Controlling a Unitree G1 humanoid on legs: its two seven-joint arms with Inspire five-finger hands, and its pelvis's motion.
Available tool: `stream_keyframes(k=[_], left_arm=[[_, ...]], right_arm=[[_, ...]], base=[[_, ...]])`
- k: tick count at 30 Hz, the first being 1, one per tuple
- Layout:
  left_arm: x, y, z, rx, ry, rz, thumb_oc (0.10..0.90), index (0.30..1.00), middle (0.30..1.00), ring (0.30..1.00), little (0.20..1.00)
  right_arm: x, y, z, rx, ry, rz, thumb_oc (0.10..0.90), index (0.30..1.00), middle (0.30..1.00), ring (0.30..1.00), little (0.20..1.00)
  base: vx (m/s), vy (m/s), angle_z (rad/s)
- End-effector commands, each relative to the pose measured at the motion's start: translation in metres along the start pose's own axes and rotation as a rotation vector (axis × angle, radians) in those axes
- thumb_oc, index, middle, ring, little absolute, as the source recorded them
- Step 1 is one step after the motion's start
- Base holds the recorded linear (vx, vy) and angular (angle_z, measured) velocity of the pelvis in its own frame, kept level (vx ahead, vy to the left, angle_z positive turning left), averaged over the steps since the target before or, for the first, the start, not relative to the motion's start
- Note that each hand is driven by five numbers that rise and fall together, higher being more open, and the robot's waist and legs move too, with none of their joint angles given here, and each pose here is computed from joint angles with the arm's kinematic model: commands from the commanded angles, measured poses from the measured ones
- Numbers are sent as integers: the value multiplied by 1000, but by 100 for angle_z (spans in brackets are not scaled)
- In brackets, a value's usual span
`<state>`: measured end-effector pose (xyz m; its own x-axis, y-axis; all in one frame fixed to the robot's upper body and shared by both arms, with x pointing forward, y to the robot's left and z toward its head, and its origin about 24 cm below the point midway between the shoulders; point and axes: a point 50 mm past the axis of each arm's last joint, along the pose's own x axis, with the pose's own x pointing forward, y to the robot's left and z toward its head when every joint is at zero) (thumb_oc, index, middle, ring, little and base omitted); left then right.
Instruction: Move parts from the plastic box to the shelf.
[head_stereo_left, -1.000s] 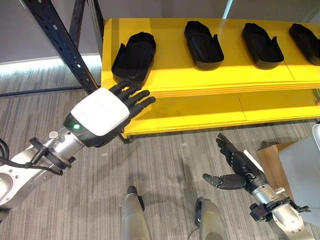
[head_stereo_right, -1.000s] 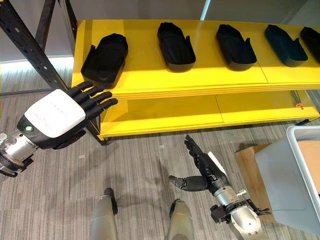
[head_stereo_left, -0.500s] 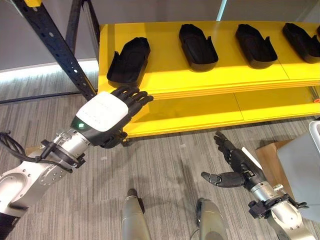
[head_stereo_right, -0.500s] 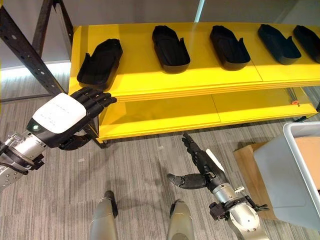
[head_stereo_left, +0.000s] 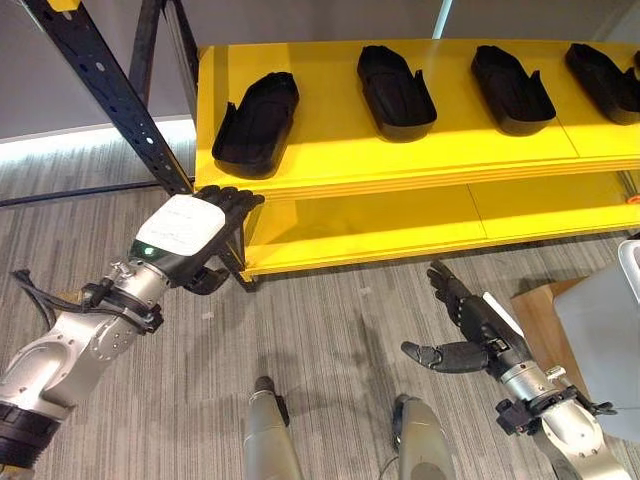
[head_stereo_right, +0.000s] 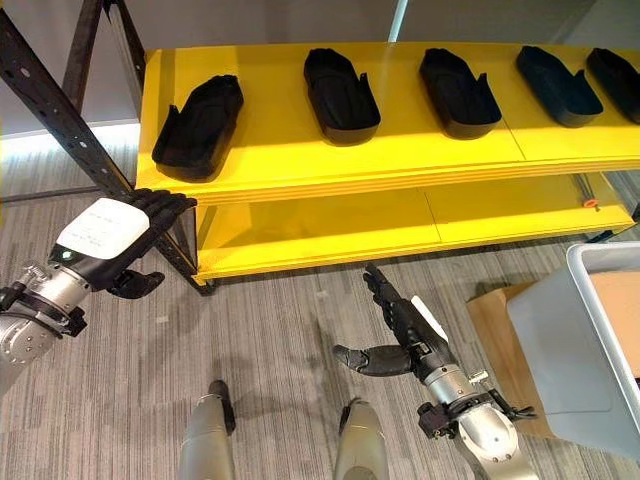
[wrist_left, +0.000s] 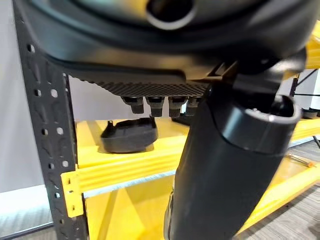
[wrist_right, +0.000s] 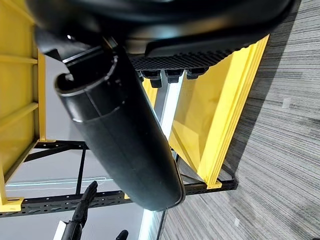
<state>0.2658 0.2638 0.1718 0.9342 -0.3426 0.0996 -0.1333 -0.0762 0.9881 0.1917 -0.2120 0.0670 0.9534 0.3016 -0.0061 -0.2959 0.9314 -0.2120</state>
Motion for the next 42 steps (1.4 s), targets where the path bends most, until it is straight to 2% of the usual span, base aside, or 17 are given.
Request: stream_keyframes(k=[1,30,42], left_arm=[[15,40,-2,5,-3,225,900,1000,1000,1000,1000],[50,42,-9,46,45,250,900,1000,1000,1000,1000],[55,46,-20,55,93,261,900,1000,1000,1000,1000]], right_arm=[[8,-9,45,-44,-245,-19,900,1000,1000,1000,1000],[7,-4,41,-40,-220,15,900,1000,1000,1000,1000],[6,-4,40,-45,-213,20,900,1000,1000,1000,1000]], base=[[12,18,-4],[1,1,0],[0,0,-1]])
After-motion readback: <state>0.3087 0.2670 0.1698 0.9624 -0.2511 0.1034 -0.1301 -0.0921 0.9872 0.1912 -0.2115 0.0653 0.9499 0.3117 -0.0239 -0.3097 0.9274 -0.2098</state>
